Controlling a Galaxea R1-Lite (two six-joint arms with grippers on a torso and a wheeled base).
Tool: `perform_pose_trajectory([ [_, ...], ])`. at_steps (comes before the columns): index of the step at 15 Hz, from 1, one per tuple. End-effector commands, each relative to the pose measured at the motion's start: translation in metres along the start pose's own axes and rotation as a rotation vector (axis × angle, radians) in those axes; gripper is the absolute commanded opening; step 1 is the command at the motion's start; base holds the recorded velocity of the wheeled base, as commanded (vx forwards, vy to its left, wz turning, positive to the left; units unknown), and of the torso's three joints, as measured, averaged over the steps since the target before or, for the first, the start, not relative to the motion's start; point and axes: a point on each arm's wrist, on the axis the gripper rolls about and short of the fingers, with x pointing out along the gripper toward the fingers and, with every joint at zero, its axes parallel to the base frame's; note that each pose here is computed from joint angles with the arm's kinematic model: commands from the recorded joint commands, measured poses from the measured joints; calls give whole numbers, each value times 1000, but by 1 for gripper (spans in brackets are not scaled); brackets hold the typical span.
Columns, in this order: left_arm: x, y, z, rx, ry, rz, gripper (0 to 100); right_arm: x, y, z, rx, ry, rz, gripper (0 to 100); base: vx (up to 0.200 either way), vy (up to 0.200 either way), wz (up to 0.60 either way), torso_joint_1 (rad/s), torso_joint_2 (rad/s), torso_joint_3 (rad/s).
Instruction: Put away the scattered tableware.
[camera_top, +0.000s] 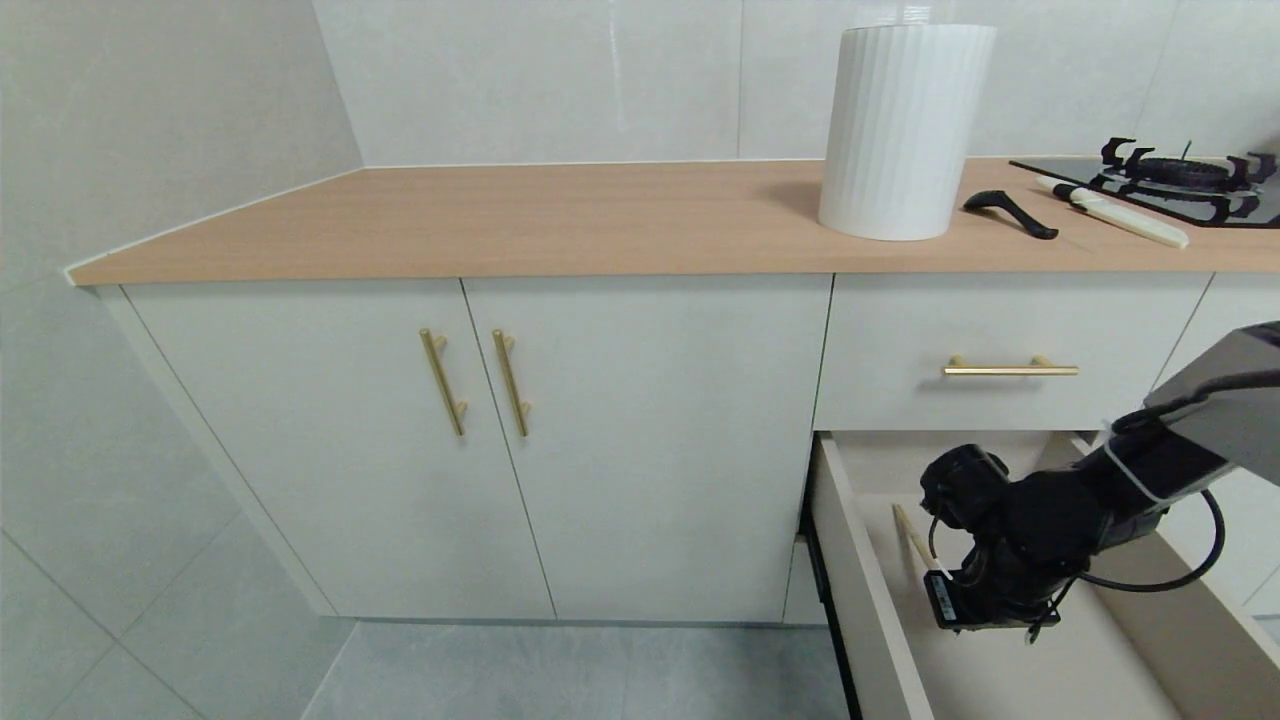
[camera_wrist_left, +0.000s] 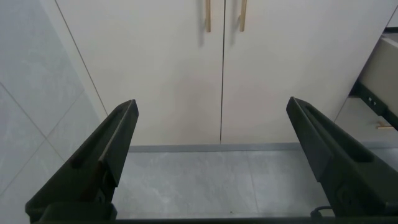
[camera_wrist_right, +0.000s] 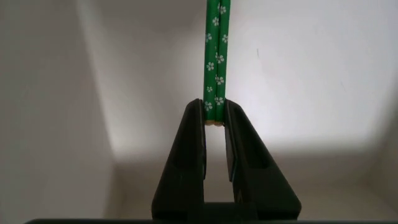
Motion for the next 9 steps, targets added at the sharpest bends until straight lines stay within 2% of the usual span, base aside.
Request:
perform_pose_trajectory([
  [1,0,0,0,0,-1,0,100,27,-3,-11,0,54,-27,0,0,0,0,0,0,0],
  [9,0,0,0,0,1,0,100,33,-4,-14,-17,7,-15,0,0,0,0,0,0,0],
])
